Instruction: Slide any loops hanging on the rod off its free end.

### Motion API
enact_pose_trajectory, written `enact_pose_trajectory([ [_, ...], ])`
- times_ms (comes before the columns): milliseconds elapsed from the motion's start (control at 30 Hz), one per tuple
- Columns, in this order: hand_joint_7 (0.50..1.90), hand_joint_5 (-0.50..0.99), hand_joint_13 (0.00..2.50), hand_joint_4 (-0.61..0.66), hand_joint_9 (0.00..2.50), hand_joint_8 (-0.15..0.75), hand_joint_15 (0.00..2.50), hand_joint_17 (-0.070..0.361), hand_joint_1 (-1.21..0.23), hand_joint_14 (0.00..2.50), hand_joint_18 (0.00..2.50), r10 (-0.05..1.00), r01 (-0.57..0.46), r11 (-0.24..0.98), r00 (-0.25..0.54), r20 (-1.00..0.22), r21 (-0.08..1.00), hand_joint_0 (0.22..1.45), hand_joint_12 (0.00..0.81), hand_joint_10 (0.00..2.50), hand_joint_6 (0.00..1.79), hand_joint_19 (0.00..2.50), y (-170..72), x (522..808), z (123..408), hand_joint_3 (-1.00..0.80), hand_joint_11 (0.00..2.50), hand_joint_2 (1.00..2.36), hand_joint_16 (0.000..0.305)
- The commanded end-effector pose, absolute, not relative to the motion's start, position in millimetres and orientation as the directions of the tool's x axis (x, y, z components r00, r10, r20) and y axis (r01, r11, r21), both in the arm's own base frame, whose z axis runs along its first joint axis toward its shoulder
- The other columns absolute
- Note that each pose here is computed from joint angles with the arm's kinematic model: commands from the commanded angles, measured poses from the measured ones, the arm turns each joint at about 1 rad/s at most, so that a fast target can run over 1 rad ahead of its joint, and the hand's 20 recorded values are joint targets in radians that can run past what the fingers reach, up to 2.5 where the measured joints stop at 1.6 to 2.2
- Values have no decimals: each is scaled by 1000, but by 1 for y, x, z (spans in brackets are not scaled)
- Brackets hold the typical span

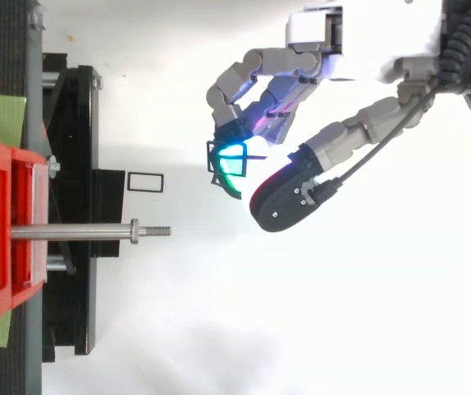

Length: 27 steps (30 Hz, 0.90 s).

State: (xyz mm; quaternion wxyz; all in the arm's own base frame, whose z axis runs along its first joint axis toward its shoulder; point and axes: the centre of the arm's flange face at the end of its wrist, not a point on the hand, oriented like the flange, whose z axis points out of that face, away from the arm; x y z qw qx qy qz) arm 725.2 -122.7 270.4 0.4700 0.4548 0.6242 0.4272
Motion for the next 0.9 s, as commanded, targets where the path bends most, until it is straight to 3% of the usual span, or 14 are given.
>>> enact_pose_trajectory([
  [0,1291,-211,810,121,797,272,121,107,-692,5,821,969,185,222,-153,-195,957,587,255,10,786,368,-123,719,279,-380,247,1011,47],
  [433,1326,-216,816,53,814,277,123,107,-714,5,839,969,256,223,-161,-186,941,600,257,7,805,362,-125,698,303,-164,256,1027,48],
  [867,1265,-219,825,78,825,270,117,106,-754,4,850,969,279,227,-164,-187,933,627,250,8,805,360,-125,685,325,-242,255,1023,47],
])
